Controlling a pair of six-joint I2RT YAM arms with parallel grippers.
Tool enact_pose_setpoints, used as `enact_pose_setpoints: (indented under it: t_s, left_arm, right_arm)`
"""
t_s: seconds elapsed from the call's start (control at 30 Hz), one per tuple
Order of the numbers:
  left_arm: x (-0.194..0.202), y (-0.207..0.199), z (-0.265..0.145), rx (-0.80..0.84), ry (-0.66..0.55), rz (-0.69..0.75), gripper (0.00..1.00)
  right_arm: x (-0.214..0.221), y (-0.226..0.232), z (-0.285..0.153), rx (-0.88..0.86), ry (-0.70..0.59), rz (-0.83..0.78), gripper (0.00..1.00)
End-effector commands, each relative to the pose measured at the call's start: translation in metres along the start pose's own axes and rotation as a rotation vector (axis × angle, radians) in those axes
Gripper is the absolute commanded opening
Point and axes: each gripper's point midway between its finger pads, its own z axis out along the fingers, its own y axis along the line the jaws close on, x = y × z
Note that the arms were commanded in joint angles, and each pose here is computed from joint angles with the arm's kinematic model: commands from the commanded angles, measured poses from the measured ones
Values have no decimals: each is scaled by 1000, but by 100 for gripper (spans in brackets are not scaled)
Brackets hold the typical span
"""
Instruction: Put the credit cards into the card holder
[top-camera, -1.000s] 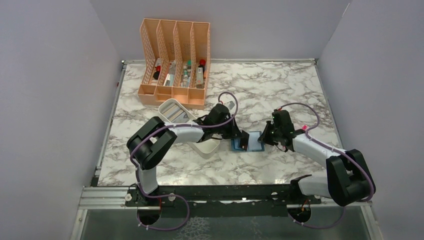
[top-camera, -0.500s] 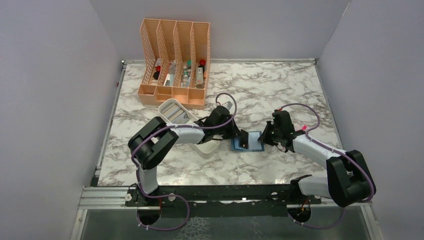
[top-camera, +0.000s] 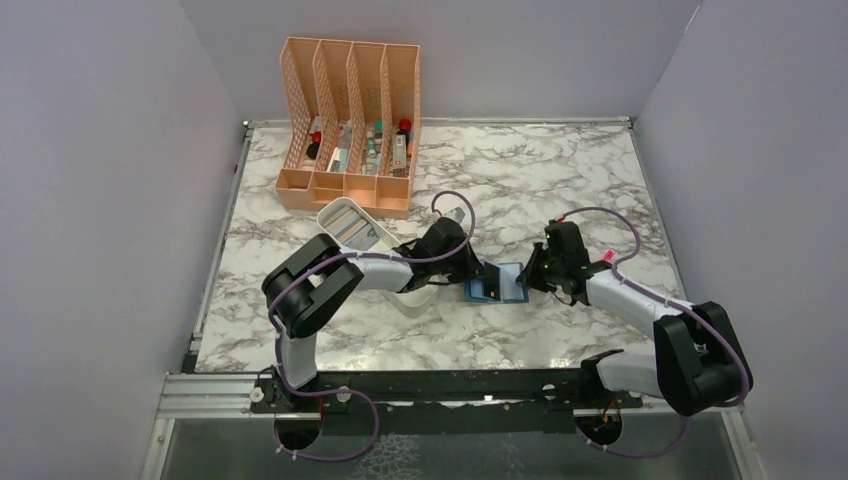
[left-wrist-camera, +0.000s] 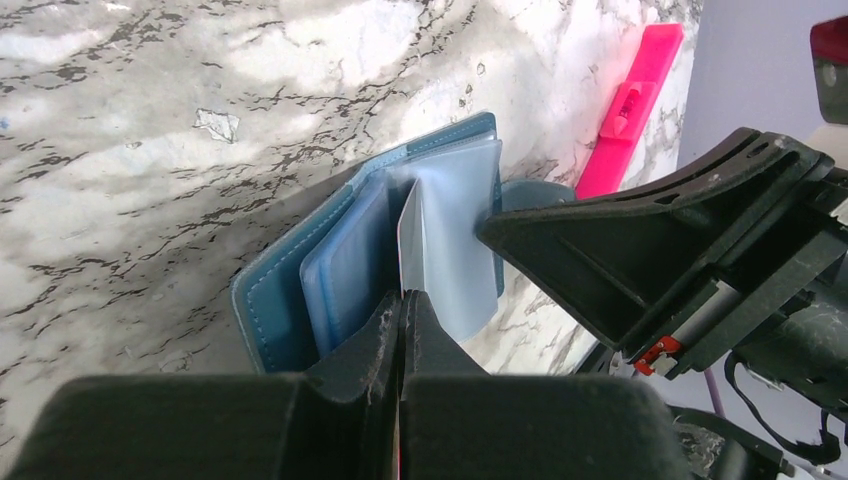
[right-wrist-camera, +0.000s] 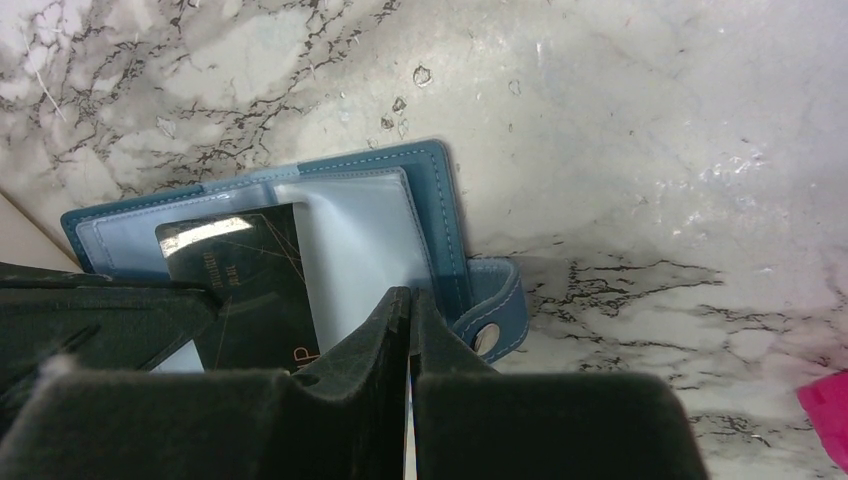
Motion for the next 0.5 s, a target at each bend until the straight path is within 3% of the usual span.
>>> enact_pose_setpoints:
  t_s: [0.0, 0.47]
  left_arm:
    - [0, 5, -1, -24, -28, -16, 0]
    - [-4, 6, 0, -38, -64, -31, 0]
  right_arm:
    - [6, -8, -6, 35, 21, -5, 8]
    - [-6, -5, -12, 40, -6, -37, 14]
